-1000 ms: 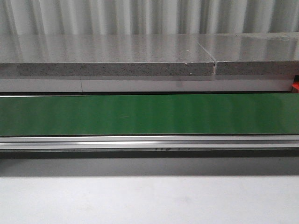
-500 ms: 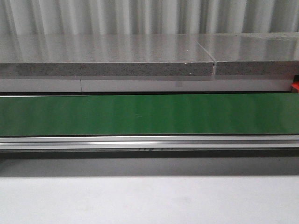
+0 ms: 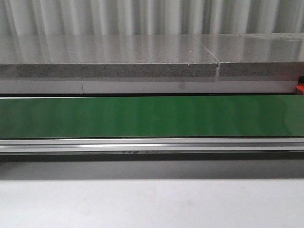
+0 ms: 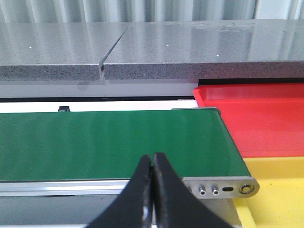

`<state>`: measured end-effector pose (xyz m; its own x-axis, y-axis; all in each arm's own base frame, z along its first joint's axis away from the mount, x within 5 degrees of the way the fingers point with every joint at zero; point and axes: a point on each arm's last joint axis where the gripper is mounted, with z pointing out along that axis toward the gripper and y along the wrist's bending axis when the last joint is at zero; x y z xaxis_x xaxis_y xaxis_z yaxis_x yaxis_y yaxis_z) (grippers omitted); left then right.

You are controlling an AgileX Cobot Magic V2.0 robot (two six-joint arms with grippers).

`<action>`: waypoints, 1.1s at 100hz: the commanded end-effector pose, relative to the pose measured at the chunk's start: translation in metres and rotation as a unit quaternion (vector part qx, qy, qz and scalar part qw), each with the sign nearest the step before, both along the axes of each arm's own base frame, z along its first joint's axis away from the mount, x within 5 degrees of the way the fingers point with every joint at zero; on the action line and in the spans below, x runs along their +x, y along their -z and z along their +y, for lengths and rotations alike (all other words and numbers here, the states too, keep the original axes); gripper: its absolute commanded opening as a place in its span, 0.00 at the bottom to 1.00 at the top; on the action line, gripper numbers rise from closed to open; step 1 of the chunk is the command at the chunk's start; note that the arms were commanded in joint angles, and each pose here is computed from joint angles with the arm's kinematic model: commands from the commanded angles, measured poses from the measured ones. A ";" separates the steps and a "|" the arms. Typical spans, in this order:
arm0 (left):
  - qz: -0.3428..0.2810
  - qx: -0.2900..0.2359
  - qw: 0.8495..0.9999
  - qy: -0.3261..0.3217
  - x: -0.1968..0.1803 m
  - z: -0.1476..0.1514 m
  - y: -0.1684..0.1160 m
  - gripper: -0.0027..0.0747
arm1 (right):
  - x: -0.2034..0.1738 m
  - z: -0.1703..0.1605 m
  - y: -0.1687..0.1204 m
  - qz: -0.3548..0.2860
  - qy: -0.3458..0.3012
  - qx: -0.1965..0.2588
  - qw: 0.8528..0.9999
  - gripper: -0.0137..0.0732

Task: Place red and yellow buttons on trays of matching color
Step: 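Set the red button on the conveyor belt and open the left gripper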

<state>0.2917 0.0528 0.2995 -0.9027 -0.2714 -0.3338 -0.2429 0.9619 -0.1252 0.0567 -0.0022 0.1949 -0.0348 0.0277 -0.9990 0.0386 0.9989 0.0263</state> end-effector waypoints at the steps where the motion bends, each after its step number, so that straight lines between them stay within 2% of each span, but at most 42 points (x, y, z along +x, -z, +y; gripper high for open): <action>1: -0.028 -0.003 1.000 0.008 0.009 -0.006 -0.011 0.23 | -0.002 0.000 -0.012 -0.049 0.000 -0.014 0.999 0.08; 19: -0.013 -0.006 1.000 0.017 0.023 -0.008 0.000 0.25 | -0.002 0.000 -0.012 -0.049 0.000 -0.014 0.999 0.08; 26: -0.014 -0.004 1.000 0.021 0.024 -0.008 0.001 0.30 | -0.002 0.000 -0.012 -0.049 0.000 -0.014 0.999 0.08; 31: -0.015 -0.003 1.000 0.021 0.025 -0.008 0.001 0.38 | -0.002 0.000 -0.012 -0.049 0.000 -0.014 0.999 0.08; 44: -0.019 -0.003 1.000 0.021 0.025 -0.008 0.000 0.70 | -0.002 0.000 -0.012 -0.049 0.000 -0.014 0.999 0.08; 51: -0.023 -0.004 1.000 0.020 0.026 -0.008 0.000 0.80 | -0.002 0.000 -0.012 -0.049 0.000 -0.014 0.999 0.08; 62: -0.035 -0.011 0.999 0.016 0.028 -0.009 -0.001 0.78 | -0.002 0.000 -0.012 -0.049 0.000 -0.014 0.999 0.08; 89: -0.096 -0.055 0.992 -0.062 0.035 0.009 -0.016 0.71 | -0.002 0.000 -0.012 -0.049 0.000 -0.014 0.999 0.08; 100: -0.091 -0.057 0.990 -0.092 0.032 0.028 -0.017 0.71 | -0.002 0.000 -0.012 -0.049 0.000 -0.014 0.999 0.08; 110: -0.060 -0.064 0.989 -0.117 0.030 0.048 -0.010 0.71 | -0.002 0.000 -0.012 -0.049 0.000 -0.014 0.999 0.08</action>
<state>0.3243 0.0890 0.2932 -0.8104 -0.4661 -0.3551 -0.3981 0.8826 -0.2499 0.0567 -0.0022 0.1949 -0.0348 0.0277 -0.9990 0.0386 0.9989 0.0263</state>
